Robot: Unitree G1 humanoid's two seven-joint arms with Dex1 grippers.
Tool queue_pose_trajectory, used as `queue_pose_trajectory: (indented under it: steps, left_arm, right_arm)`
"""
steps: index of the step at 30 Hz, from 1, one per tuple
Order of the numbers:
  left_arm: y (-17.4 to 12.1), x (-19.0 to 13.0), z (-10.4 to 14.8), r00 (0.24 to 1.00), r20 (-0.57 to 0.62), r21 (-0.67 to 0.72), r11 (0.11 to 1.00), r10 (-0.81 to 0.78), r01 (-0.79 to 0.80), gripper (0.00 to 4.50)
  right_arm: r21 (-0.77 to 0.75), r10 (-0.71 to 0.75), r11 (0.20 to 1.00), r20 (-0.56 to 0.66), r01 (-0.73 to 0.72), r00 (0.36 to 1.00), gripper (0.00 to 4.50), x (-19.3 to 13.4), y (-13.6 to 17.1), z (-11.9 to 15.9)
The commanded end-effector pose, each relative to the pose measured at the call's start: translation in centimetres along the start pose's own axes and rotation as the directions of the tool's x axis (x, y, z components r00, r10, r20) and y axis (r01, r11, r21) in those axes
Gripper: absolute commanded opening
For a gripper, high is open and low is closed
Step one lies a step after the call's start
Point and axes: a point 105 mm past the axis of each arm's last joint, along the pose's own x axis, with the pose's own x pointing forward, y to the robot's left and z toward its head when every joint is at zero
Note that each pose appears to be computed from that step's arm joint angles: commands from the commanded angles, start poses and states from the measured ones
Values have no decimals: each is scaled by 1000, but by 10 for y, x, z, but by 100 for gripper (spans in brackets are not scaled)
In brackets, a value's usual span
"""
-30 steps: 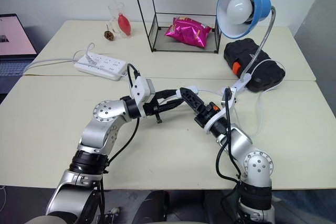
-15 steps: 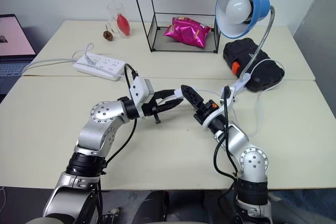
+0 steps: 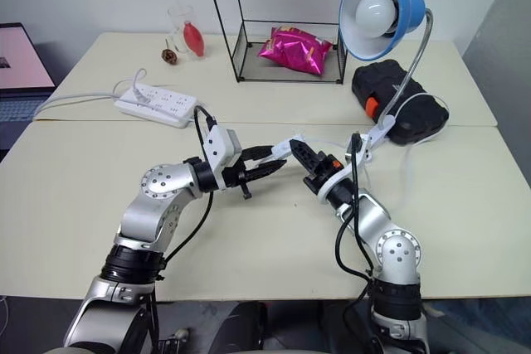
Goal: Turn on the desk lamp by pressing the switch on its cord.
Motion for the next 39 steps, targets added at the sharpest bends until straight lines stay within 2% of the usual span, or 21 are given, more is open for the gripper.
queue_pose_trajectory:
  steps: [1,6,7,13,31,34,39]
  left_arm:
    - [-7,5,20,998,58,58,998,-40,37,101]
    - [-7,5,21,997,60,57,998,-38,34,101]
    - [-7,5,21,997,61,56,998,-37,33,101]
    - [-7,6,23,997,69,31,999,-24,22,101]
    - [-11,9,25,999,2,-45,998,-43,43,101]
    - [-11,9,24,999,-23,-27,999,-45,44,101]
    - [-10,8,20,997,-71,-9,999,-43,42,101]
  right_arm:
    - [-20,26,999,-18,-26,1000,38,2,7,-3]
    - [-25,25,999,-13,-26,1000,38,2,7,-2]
    - [-26,23,999,-10,-23,1000,108,2,6,-1]
    - [-54,11,998,-18,-11,1000,233,0,5,0]
    - [-73,34,997,-29,-36,999,235,-9,7,-3]
    - [-79,46,996,-28,-48,999,281,-11,8,-3]
    - [-101,33,994,-29,-36,999,385,-15,7,-1]
